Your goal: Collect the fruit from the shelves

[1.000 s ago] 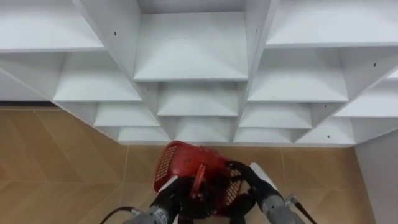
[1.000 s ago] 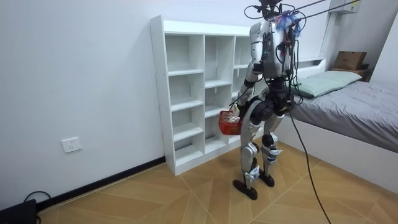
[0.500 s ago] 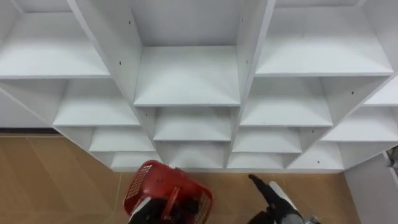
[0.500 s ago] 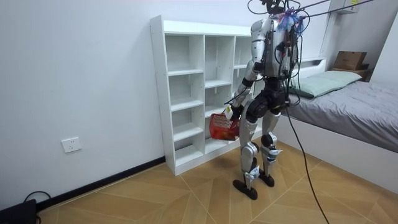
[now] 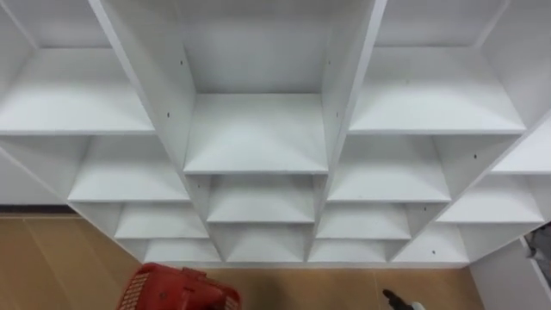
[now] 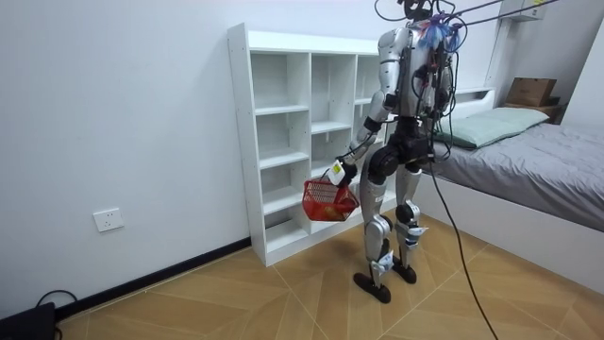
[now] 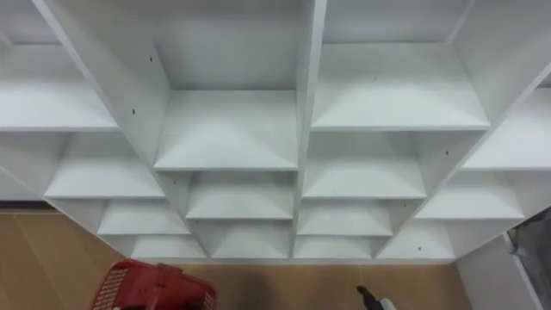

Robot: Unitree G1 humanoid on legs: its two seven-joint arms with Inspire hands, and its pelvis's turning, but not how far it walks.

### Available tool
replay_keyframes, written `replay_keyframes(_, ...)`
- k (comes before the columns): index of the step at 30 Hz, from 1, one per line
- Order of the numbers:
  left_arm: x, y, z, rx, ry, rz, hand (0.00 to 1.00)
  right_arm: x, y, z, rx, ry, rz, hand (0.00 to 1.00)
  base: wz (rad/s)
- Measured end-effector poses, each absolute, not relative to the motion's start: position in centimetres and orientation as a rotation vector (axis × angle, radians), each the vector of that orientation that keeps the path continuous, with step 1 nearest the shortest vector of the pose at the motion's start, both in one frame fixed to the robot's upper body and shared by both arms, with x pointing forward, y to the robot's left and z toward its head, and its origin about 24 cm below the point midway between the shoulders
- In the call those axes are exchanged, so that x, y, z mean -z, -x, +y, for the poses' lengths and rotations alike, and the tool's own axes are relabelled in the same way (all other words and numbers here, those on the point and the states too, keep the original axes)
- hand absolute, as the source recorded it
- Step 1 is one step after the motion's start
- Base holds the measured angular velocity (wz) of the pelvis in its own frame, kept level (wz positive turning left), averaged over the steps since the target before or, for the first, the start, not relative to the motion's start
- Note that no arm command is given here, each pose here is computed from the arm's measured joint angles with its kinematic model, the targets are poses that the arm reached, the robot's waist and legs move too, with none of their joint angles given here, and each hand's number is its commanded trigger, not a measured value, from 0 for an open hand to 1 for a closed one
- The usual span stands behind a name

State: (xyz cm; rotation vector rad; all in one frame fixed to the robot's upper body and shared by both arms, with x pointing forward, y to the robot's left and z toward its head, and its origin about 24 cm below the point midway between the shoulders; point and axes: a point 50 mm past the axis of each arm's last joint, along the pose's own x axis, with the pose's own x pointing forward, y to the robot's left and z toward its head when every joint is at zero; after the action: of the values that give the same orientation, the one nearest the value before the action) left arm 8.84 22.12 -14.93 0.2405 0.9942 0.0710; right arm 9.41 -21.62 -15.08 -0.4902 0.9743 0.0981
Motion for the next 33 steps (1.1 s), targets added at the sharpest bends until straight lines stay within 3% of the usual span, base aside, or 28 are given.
replay_keyframes(13, 15.4, -5.7, 24.0, -0.239, -0.195, 1.082, 1.0, 15.5, -6.5, -24.1, 0.068, 0.398, 1.093, 0.0, -0.01)
replay_keyframes(33, 16.2, -2.6, 24.9, -0.373, -0.137, 1.273, 1.0, 16.9, -2.1, -24.1, 0.314, -0.006, 1.341, 0.0, 0.0)
